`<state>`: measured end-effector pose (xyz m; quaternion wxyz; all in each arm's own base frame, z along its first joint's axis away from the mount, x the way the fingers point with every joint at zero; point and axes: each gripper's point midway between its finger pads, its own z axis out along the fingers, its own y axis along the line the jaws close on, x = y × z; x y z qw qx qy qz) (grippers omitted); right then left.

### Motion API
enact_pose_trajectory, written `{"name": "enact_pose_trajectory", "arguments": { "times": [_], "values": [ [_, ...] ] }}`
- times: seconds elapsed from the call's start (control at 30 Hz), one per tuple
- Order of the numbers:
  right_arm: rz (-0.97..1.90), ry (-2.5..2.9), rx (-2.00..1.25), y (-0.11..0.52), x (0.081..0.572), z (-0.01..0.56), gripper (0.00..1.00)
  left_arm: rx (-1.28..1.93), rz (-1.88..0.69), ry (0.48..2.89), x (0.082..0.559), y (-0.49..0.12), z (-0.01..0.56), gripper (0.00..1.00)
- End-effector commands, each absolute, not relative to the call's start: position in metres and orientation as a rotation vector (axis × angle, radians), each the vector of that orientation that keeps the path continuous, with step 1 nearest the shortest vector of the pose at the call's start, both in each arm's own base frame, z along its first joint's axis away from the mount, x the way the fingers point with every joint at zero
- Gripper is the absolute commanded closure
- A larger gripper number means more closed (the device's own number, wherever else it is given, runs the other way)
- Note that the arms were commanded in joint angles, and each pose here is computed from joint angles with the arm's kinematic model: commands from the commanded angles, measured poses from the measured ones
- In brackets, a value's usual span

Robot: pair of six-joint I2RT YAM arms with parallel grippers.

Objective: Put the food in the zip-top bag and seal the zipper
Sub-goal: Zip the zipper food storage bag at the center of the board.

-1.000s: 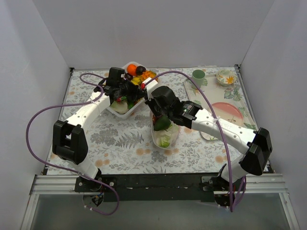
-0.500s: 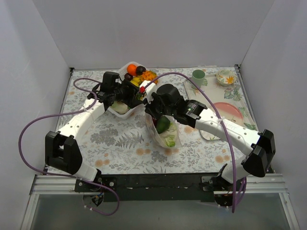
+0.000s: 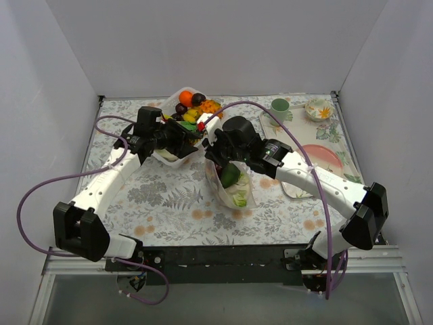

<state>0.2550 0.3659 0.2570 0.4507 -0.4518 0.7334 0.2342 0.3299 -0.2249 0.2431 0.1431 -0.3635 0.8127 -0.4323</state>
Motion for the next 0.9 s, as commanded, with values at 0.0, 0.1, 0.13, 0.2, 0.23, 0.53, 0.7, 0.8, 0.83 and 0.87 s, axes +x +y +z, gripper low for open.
{"name": "enact_pose_trajectory", "arguments": {
  "times": [0.0, 0.1, 0.13, 0.2, 0.23, 0.53, 0.7, 0.8, 0.83, 0.87],
  "values": [
    [0.617, 1.699, -1.091, 0.378, 0.262, 0.293, 0.92, -1.176, -1.301, 2.308, 0.32, -0.222, 0.254, 0.56],
    [0.611, 1.693, -1.09, 0.378, 0.263, 0.297, 0.92, -1.193, -1.32, 2.317, 0.317, -0.224, 0.252, 0.57],
    [0.61, 1.695, -1.092, 0.379, 0.263, 0.296, 0.92, -1.199, -1.322, 2.315, 0.316, -0.224, 0.252, 0.58],
    [0.61, 1.692, -1.088, 0.379, 0.264, 0.298, 0.92, -1.21, -1.324, 2.308, 0.315, -0.223, 0.252, 0.59],
    [0.611, 1.692, -1.086, 0.379, 0.264, 0.298, 0.92, -1.21, -1.332, 2.314, 0.314, -0.225, 0.252, 0.6],
    [0.59, 1.707, -1.077, 0.379, 0.268, 0.293, 0.92, -1.202, -1.374, 2.338, 0.311, -0.244, 0.253, 0.6],
    [0.587, 1.707, -1.076, 0.379, 0.268, 0.293, 0.92, -1.19, -1.387, 2.346, 0.313, -0.25, 0.254, 0.6],
    [0.587, 1.706, -1.075, 0.379, 0.269, 0.293, 0.92, -1.192, -1.392, 2.345, 0.312, -0.251, 0.253, 0.61],
    [0.562, 1.712, -1.059, 0.376, 0.272, 0.293, 0.92, -1.194, -1.398, 2.341, 0.313, -0.252, 0.254, 0.62],
    [0.56, 1.714, -1.055, 0.376, 0.273, 0.292, 0.92, -1.196, -1.399, 2.343, 0.313, -0.252, 0.252, 0.64]
  ]
}}
